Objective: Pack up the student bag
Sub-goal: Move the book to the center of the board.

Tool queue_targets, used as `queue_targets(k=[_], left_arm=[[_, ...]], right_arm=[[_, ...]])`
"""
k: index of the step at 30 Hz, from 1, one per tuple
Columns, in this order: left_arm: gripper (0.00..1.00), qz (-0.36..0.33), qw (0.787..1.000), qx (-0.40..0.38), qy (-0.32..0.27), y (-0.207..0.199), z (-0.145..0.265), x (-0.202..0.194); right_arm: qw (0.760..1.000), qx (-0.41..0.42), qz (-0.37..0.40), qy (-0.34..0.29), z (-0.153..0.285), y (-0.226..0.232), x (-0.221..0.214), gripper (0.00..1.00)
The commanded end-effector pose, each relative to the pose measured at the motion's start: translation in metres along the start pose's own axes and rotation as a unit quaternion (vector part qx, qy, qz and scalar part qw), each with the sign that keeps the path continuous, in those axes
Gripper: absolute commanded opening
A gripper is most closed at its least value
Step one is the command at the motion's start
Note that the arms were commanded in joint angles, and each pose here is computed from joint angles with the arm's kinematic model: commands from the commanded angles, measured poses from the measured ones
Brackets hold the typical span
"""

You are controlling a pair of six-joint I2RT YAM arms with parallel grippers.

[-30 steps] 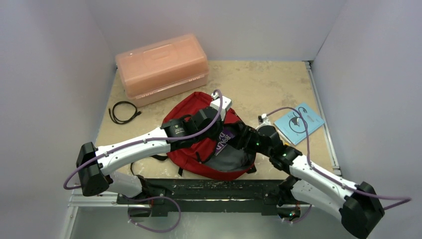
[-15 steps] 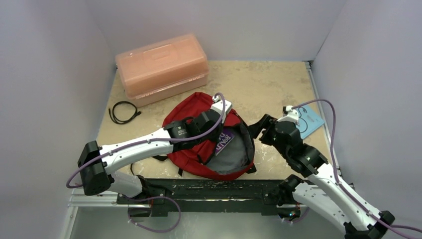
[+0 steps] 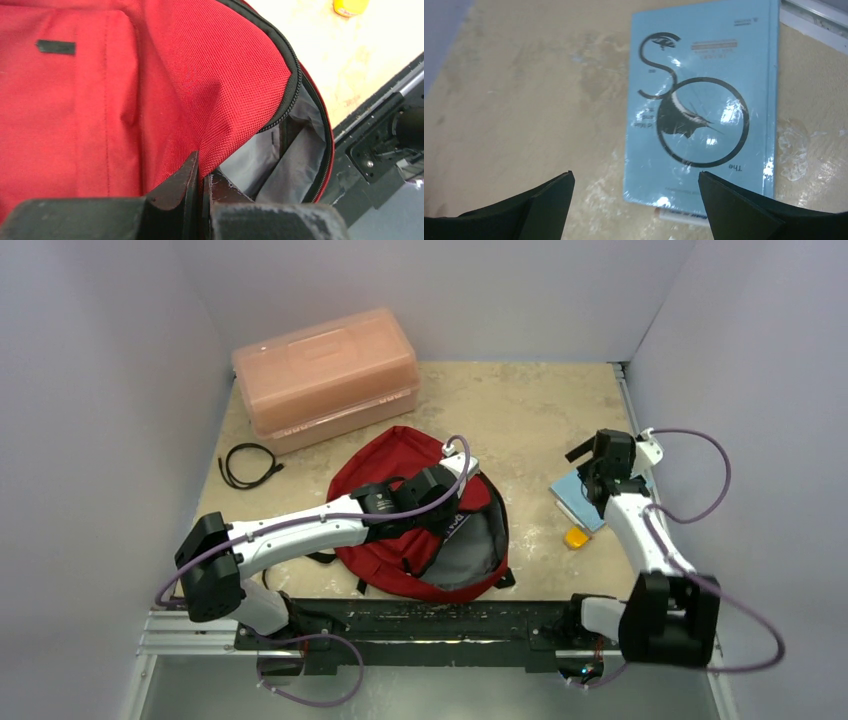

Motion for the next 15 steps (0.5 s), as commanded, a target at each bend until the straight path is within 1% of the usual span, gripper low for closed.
queue_targets(k=[1,2,4,6,9,10,12,15], left_arm=[[0.00,0.022,0.998,-0.062,-0.005,-0.016,0.006,0.011],[0.00,0.021,0.998,-0.065,-0.005,-0.016,0.007,0.012],[0.00,0.021,0.997,-0.071,-0.007,-0.017,0.010,0.014],[0.00,0.022,0.997,-0.078,-0.007,-0.019,0.012,0.014],[0.00,0.023,0.995,-0.098,-0.011,-0.022,0.015,0.014],[0.00,0.024,0.994,-0.105,-0.014,-0.024,0.015,0.014],[0.00,0.029,0.992,-0.122,-0.025,-0.027,0.017,0.014],[0.03,0.031,0.989,-0.141,-0.030,-0.031,0.019,0.016]], right_arm=[[0.996,-0.038,-0.074,-0.033,-0.054,0.003,0.014,0.99],[0.995,-0.047,-0.078,-0.036,-0.061,0.003,0.018,0.99],[0.992,-0.064,-0.081,-0.067,-0.070,-0.003,0.030,0.99],[0.987,-0.081,-0.102,-0.090,-0.078,-0.021,0.046,0.99],[0.987,-0.078,-0.120,-0.075,-0.086,-0.045,0.054,0.99],[0.987,-0.066,-0.120,-0.082,-0.090,-0.045,0.059,0.99],[0.988,-0.060,-0.116,-0.078,-0.095,-0.050,0.060,0.99],[0.988,-0.066,-0.121,-0.071,-0.106,-0.058,0.057,0.99]])
Point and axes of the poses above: each gripper's point midway between its finger pads, its own z axis back along the fingers, its own y axis along the line the jaws close on, x = y × z, the point moved 7 cm from there along z, back along the fingers, and after that the axes turned 14 degrees about -z, right-handed, at the moved point
